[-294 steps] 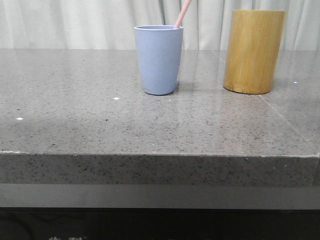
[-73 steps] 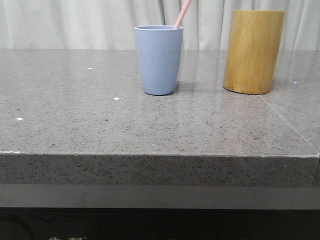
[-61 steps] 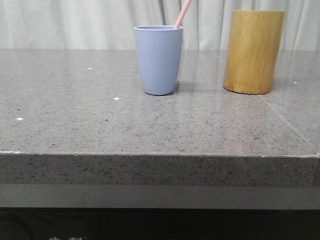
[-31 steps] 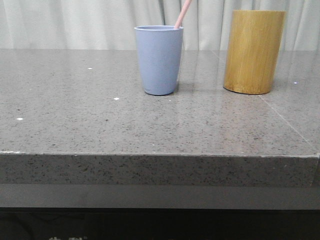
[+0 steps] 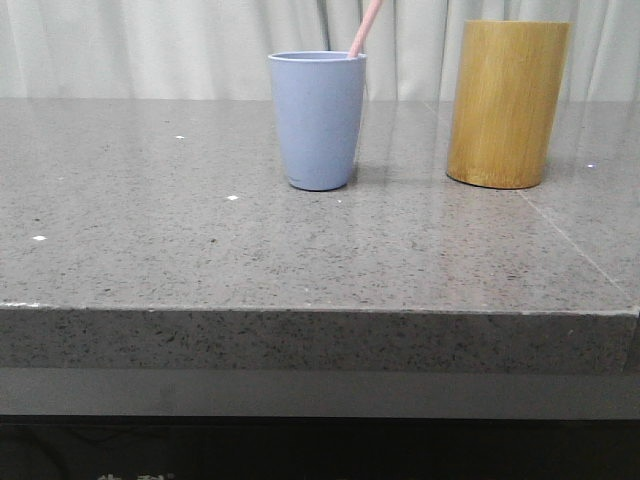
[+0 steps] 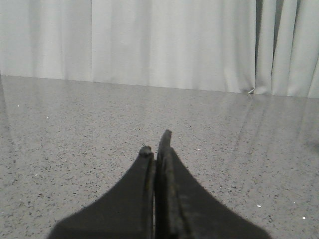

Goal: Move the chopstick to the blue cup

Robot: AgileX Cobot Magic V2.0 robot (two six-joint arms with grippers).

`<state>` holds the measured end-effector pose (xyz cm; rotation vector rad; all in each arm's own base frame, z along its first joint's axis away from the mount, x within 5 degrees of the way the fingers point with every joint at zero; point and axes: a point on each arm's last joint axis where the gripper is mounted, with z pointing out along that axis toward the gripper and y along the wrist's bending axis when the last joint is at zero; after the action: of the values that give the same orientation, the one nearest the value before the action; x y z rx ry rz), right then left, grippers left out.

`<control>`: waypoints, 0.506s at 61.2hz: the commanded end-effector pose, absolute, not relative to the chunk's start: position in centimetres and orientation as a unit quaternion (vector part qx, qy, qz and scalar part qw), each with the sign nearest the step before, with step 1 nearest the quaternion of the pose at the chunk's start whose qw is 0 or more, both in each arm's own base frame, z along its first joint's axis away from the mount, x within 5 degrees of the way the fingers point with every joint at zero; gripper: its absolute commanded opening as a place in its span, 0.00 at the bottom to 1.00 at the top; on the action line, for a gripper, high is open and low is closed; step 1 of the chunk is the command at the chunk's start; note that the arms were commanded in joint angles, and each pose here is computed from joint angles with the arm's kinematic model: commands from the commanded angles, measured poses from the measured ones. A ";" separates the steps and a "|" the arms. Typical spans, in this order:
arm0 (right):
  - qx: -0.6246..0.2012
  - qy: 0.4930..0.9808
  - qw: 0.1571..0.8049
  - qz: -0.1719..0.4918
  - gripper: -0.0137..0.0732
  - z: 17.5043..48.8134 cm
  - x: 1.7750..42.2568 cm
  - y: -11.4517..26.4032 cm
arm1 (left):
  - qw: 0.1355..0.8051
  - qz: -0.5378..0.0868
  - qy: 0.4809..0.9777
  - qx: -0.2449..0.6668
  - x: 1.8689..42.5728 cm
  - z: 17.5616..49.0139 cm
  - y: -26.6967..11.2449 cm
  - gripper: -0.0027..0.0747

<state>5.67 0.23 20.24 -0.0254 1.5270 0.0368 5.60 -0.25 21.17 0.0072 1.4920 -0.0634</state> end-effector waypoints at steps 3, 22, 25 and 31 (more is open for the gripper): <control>-0.003 0.641 0.768 0.009 0.08 21.5 5.4 0.1 | 0.761 -0.034 0.647 -0.005 5.4 21.5 -0.2 0.01; -0.003 0.646 0.763 0.008 0.08 21.4 5.4 0.1 | 0.761 -0.034 0.647 -0.005 5.4 21.5 -0.2 0.01; -0.003 0.646 0.763 0.008 0.08 21.4 5.4 0.1 | 0.761 -0.034 0.647 -0.005 5.4 21.5 -0.2 0.01; -0.003 0.645 0.764 0.008 0.08 21.4 5.4 0.1 | 0.761 -0.034 0.647 -0.005 5.4 21.5 -0.2 0.01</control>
<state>5.65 0.16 20.41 -0.0164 1.5078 0.0282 5.60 -0.25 21.17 0.0072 1.4920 -0.0634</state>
